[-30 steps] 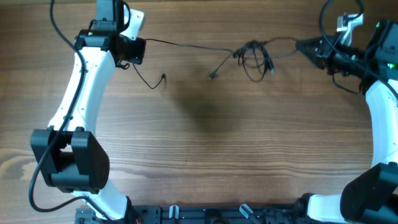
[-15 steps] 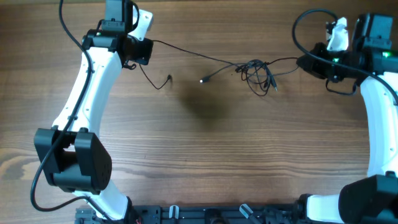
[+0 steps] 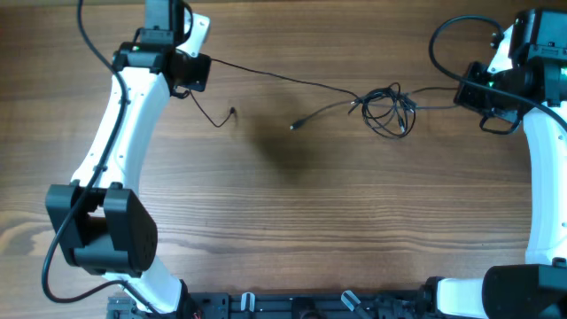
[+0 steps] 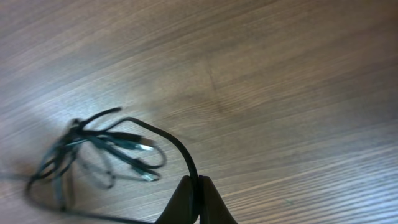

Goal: Untangle cables

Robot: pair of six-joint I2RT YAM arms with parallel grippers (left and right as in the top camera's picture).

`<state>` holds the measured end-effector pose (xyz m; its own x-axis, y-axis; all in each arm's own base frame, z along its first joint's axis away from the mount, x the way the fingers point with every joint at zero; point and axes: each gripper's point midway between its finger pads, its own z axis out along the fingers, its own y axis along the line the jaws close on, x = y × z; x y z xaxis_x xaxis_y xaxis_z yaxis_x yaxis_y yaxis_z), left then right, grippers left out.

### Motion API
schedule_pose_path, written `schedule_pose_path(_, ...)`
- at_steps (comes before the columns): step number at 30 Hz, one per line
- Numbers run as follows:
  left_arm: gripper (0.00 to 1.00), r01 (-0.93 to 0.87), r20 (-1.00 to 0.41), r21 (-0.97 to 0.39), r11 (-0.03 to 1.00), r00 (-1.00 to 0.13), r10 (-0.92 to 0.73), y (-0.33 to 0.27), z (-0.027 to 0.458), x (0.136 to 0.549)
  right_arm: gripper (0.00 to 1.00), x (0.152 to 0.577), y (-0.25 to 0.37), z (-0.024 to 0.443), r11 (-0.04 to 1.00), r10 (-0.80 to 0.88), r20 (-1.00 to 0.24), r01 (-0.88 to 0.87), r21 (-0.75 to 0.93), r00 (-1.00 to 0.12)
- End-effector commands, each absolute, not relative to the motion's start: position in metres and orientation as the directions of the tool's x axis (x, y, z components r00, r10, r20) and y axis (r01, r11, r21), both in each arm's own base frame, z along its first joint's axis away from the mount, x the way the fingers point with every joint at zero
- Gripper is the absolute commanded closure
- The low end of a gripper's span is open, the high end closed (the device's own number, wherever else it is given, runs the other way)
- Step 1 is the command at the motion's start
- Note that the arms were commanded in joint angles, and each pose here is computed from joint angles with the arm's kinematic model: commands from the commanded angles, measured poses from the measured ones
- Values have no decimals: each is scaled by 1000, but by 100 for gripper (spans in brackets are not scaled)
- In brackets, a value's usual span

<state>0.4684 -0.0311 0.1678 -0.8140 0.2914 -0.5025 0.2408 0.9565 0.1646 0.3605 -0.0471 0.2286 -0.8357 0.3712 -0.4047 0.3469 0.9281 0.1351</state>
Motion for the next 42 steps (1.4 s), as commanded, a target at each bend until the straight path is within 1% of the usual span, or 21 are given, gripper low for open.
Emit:
schedule_pose_path(1,96,175,-565,173,969,-788,243,-14,199,465,95,360,-52,242,926,369,-444,367,95,-816)
schedule_pose_path(4,96,182,-582,163,970,-776,243,-17,207,463,95,363,-37,240,941,331,-442,323,96,-834)
schedule_pose_path(10,96,207,-587,143,968,-770,251,-26,210,461,95,378,19,234,977,211,-451,185,102,-867)
schedule_pose_path(15,96,220,-593,113,969,-768,243,-33,210,460,95,383,51,219,986,161,-422,128,105,-892)
schedule_pose_path(20,96,238,-595,102,966,-764,251,-40,210,459,96,383,74,206,993,106,-392,74,95,-914)
schedule_pose_path(25,96,240,-592,102,965,-765,252,-41,209,459,95,383,83,201,993,90,-378,54,103,-921)
schedule_pose_path(28,96,240,-592,101,965,-765,252,-41,209,459,94,379,96,200,986,82,-356,22,168,-931)
schedule_pose_path(31,96,240,-592,101,965,-765,252,-41,209,459,94,378,102,201,980,79,-347,10,198,-934)
schedule_pose_path(36,96,240,-593,101,965,-765,252,-41,209,459,94,384,108,204,976,50,-374,-35,217,-926)
schedule_pose_path(42,96,252,-595,85,964,-763,252,-44,209,458,95,407,131,205,959,-10,-450,-136,250,-893)
